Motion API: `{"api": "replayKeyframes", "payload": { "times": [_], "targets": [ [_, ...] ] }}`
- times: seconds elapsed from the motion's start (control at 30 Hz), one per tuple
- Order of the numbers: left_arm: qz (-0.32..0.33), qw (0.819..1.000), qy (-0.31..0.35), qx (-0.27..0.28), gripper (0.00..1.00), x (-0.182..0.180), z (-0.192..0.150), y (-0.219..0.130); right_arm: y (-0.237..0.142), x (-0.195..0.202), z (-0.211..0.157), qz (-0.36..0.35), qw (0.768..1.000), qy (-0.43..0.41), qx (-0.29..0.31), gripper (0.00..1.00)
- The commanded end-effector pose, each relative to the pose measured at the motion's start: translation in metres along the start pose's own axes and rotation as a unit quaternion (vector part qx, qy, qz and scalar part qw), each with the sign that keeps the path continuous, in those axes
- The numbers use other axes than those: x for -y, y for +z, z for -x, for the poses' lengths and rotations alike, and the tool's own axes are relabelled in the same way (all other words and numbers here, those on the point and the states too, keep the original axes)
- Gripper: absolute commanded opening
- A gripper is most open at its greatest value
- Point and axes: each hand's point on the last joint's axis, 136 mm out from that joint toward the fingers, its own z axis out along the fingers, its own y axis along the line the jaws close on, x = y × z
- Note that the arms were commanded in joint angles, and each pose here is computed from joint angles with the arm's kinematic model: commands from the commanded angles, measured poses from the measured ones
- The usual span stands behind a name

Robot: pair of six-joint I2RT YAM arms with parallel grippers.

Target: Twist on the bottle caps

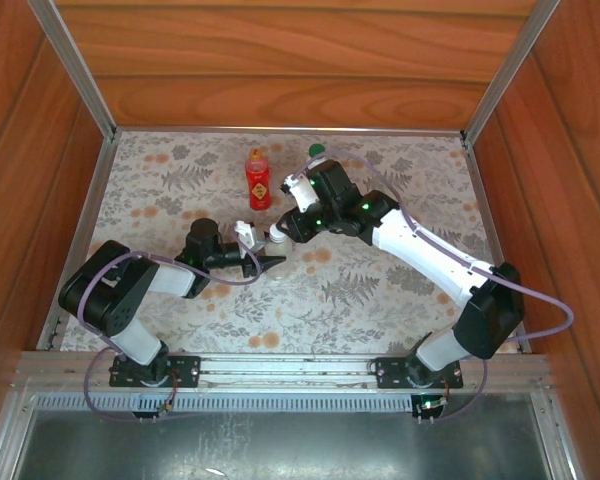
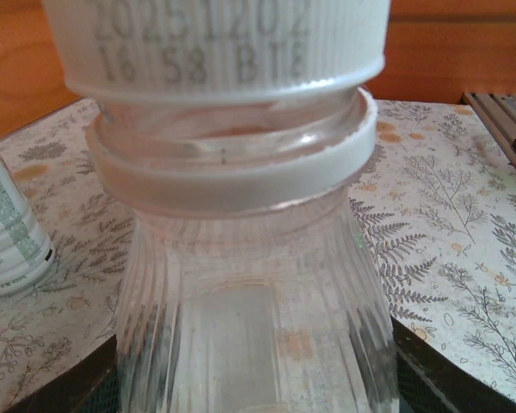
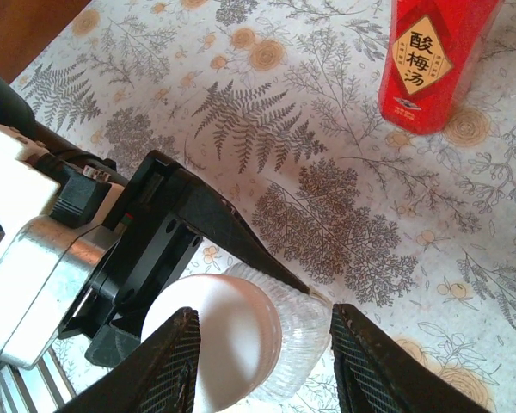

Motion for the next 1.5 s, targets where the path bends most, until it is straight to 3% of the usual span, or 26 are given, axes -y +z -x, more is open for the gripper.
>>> {"api": "replayKeyframes", "payload": {
  "times": [0.0,0.33,0.67,0.83,1.03,1.27,1.47],
  "targets": [
    [-0.028,0.997,-0.064,-0.036,0.50,0.012,-0.026,0.002,-0.003,-0.002,-0.014,0.009,1.000,0.005,-0.017,0.44],
    [-0.029,0.997,-0.065,-0.036,0.49,0.013,-0.026,0.002,0.002,-0.003,-0.019,0.015,0.999,0.008,-0.039,0.42],
    [-0.029,0.997,-0.066,-0.036,0.49,0.012,-0.026,0.001,0.002,-0.009,-0.033,0.036,0.997,0.033,-0.057,0.32],
    [-0.028,0.997,-0.066,-0.036,0.49,0.012,-0.026,0.001,-0.007,-0.024,-0.033,0.070,0.994,0.061,-0.062,0.28],
    [-0.030,0.997,-0.066,-0.035,0.49,0.012,-0.026,0.002,-0.016,-0.024,-0.031,0.063,0.993,0.080,-0.054,0.28],
    [-0.031,0.997,-0.065,-0.035,0.49,0.013,-0.026,0.002,-0.017,-0.016,-0.009,0.040,0.996,0.072,-0.023,0.40],
    [-0.033,0.997,-0.060,-0.034,0.49,0.014,-0.025,0.001,-0.008,-0.005,0.002,0.026,0.996,0.079,-0.021,0.43]
  ]
}}
